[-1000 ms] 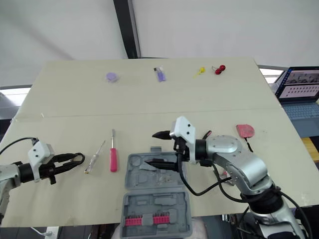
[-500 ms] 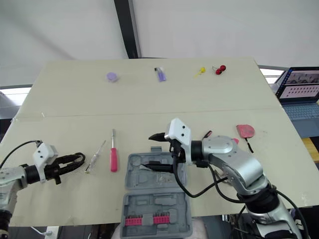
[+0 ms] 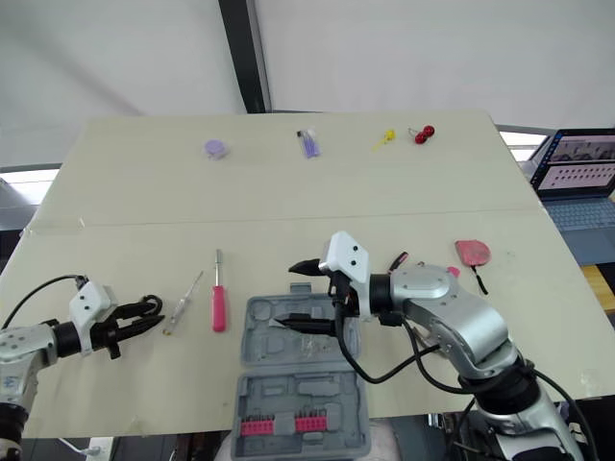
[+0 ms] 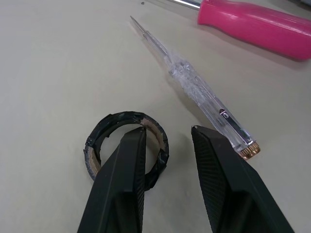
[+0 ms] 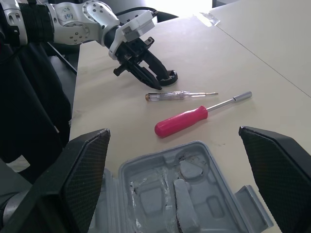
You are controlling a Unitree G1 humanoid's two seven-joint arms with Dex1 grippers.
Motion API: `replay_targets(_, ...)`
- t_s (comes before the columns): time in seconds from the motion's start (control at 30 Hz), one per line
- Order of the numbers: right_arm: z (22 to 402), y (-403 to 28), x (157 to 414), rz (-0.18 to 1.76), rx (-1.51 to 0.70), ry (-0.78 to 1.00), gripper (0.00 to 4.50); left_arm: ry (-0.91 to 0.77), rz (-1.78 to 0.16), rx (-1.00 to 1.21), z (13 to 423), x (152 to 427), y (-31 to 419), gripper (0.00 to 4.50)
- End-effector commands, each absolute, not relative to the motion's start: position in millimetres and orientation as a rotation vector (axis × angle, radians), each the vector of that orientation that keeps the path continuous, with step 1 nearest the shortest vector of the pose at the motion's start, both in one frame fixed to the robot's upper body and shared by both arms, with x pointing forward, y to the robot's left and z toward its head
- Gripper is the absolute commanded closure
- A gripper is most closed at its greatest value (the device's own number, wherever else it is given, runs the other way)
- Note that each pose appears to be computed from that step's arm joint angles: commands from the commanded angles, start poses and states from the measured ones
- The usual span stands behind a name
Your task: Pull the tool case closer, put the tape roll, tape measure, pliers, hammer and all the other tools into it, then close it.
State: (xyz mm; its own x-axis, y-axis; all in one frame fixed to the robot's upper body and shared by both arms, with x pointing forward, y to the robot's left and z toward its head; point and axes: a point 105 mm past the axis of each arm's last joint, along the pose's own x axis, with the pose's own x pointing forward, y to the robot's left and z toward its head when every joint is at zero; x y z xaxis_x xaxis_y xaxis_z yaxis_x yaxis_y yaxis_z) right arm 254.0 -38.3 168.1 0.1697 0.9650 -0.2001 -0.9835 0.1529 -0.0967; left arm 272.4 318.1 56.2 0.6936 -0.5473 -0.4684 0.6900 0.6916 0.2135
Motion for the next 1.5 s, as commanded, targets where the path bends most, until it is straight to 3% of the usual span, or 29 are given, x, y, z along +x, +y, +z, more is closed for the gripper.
replay_targets(0.03,179.5,-38.0,248.6,1.407,-0.233,0.042,0.00,0.413,-0.702,0.415,54.7,271.5,323.4,2.88)
replay_targets(0.17,179.1,-38.1,248.2,1.405,-0.228,0.044,0.00,0.413,-0.706,0.415,54.0,272.9,322.9,2.88)
replay_targets(0.2,179.0,-38.1,248.1,1.405,-0.228,0.044,0.00,0.412,-0.705,0.414,54.1,273.3,322.9,3.41)
replay_targets(0.3,178.6,-38.3,247.8,1.404,-0.227,0.044,0.00,0.411,-0.704,0.412,53.8,273.7,323.2,4.45)
replay_targets(1.03,178.5,-37.4,248.2,1.404,-0.221,0.041,0.00,0.313,-0.685,0.254,96.1,287.4,319.3,4.45)
replay_targets(1.23,190.4,-48.8,249.6,1.365,-0.207,0.005,0.00,0.224,-0.848,0.276,131.4,301.8,268.1,4.45)
replay_targets(1.5,192.9,-71.5,249.6,1.288,-0.225,0.027,0.00,0.214,-1.117,0.396,145.4,301.0,200.8,4.45)
